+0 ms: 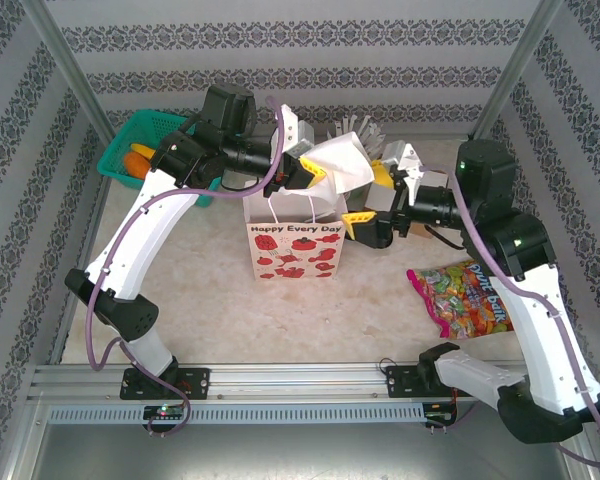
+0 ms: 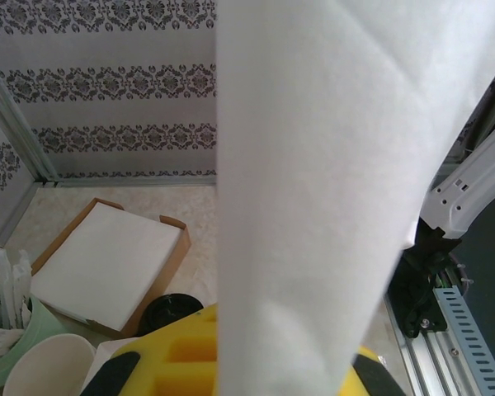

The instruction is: Pack the takeout coffee

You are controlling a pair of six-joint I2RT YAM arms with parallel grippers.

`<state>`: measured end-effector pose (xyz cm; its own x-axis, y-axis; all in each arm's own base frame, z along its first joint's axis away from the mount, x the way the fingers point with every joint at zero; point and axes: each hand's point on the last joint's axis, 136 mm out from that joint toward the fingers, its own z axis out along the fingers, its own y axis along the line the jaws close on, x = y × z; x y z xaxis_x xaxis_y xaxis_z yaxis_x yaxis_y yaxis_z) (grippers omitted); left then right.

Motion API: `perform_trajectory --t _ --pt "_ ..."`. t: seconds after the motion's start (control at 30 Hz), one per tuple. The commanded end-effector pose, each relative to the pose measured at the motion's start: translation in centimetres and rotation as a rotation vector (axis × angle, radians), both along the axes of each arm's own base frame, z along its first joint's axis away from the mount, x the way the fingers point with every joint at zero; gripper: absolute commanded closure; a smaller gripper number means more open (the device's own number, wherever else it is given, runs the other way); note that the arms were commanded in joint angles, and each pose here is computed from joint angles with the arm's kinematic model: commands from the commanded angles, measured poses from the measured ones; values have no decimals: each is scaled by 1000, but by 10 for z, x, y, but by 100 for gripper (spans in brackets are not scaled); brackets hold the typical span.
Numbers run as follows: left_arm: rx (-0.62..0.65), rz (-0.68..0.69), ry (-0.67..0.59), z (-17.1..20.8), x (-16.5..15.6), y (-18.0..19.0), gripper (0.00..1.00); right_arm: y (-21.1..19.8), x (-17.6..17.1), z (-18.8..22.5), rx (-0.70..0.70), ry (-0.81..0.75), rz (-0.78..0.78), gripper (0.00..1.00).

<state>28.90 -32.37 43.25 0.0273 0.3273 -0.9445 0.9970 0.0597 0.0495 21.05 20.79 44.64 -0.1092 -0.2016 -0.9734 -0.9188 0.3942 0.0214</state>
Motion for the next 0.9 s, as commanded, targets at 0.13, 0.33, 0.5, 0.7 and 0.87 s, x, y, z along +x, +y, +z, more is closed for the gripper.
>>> perform_trajectory --t 0.13,0.33,0.5,0.7,0.87 --pt "-30 -34 -19 9 -5 2 100 -6 46 22 -19 -102 -172 2" --pt "-30 -99 -22 7 -19 3 100 2 51 24 -8 -56 -91 2" --pt "-9 -153 -31 0 -31 7 100 10 29 24 12 -16 115 2" --pt "5 -151 -43 -4 -30 7 100 16 26 26 34 2 208 18" --pt "10 -118 -52 -4 -21 6 100 17 27 27 39 -6 216 49"
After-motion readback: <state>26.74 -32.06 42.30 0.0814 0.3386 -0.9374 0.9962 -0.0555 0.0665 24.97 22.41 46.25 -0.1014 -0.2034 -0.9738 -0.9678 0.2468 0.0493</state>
